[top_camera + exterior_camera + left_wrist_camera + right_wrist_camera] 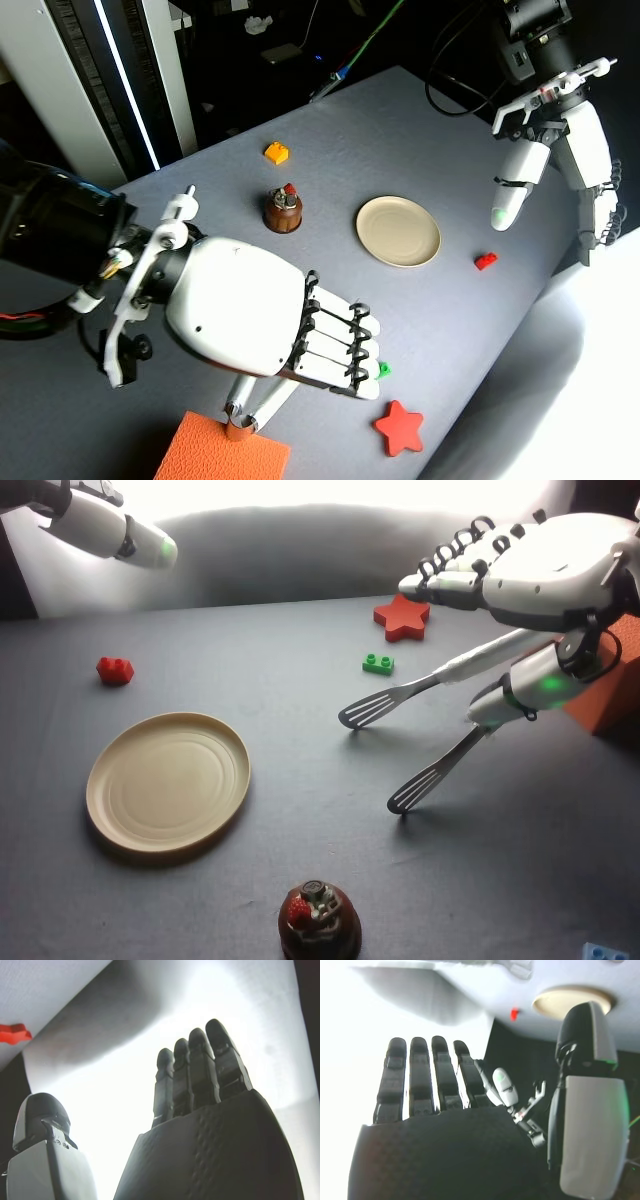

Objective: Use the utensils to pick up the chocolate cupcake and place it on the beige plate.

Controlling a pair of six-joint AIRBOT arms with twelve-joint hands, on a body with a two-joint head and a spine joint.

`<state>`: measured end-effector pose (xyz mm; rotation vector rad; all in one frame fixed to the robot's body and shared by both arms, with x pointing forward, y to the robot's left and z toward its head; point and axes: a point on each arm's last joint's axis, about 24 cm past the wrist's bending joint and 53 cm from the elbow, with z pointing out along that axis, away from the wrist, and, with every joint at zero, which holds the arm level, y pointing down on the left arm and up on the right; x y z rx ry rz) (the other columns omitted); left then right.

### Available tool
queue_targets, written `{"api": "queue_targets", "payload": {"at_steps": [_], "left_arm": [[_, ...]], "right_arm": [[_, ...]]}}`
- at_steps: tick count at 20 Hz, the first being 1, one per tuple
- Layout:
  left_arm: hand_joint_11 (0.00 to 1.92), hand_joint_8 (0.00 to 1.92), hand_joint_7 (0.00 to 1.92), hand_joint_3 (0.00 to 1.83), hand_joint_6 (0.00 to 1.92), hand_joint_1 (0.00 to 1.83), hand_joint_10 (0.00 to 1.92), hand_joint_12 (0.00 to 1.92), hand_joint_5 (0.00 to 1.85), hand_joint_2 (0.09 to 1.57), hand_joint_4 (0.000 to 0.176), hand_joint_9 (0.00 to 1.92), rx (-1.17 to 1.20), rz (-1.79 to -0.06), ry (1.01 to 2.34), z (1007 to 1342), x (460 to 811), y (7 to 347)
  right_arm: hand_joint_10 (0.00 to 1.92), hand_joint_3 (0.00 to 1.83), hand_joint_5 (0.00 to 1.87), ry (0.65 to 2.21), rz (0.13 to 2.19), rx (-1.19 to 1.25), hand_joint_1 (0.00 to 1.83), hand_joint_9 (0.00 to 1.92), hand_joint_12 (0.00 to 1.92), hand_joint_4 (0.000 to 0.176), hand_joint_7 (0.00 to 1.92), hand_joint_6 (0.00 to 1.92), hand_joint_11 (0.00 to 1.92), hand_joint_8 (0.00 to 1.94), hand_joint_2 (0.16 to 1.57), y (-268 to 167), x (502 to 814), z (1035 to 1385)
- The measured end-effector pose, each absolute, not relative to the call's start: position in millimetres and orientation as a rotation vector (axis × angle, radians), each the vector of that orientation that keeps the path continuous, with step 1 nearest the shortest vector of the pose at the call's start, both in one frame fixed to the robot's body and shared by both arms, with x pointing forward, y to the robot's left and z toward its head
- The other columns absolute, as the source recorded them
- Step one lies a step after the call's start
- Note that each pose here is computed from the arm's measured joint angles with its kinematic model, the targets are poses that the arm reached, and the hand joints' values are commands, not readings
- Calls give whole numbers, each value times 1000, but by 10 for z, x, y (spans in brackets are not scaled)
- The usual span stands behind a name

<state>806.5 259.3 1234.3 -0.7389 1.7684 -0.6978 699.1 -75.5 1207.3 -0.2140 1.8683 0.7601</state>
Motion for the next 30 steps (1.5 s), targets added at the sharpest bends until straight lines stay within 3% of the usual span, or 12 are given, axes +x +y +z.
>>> {"api": "queue_targets", "payload": {"at_steps": [3, 6, 9, 15, 18, 30], "left_arm": [[0, 7, 218, 3, 4, 543, 4, 416, 243, 956, 0, 186, -733, -695, 1774, 12336, 8047, 2578], [0, 0, 200, 4, 0, 529, 0, 405, 224, 965, 0, 178, -732, -686, 1778, 12326, 8042, 2582], [0, 4, 211, 0, 5, 534, 3, 400, 228, 966, 0, 187, -736, -683, 1780, 12318, 8041, 2590], [0, 3, 229, 0, 5, 545, 3, 464, 257, 951, 0, 200, -729, -668, 1785, 12308, 8039, 2600], [0, 1, 206, 4, 1, 489, 1, 398, 226, 971, 0, 179, -727, -667, 1787, 12306, 8036, 2594], [0, 0, 217, 0, 3, 494, 0, 397, 248, 957, 0, 185, -737, -656, 1798, 12272, 8020, 2577]], "right_arm": [[6, 0, 50, 1852, 829, -181, 706, 19, 38, 0, 31, 14, 45, 9, 978, -728, 6967, 12149], [0, 6, 5, 1759, 887, -246, 657, 0, 28, 0, 0, 0, 3, 0, 999, -666, 6902, 12394], [0, 3, 3, 1790, 891, -172, 666, 0, 13, 0, 0, 0, 0, 0, 995, -698, 6960, 12400], [0, 6, 12, 1910, 732, -82, 643, 0, 27, 0, 1, 1, 17, 0, 1002, -934, 7089, 12096], [0, 0, 11, 1935, 693, -83, 670, 0, 15, 0, 0, 4, 9, 0, 986, -949, 7074, 12038], [0, 1, 16, 1999, 677, -115, 688, 0, 65, 0, 0, 2, 0, 0, 996, -816, 7011, 11805]]}}
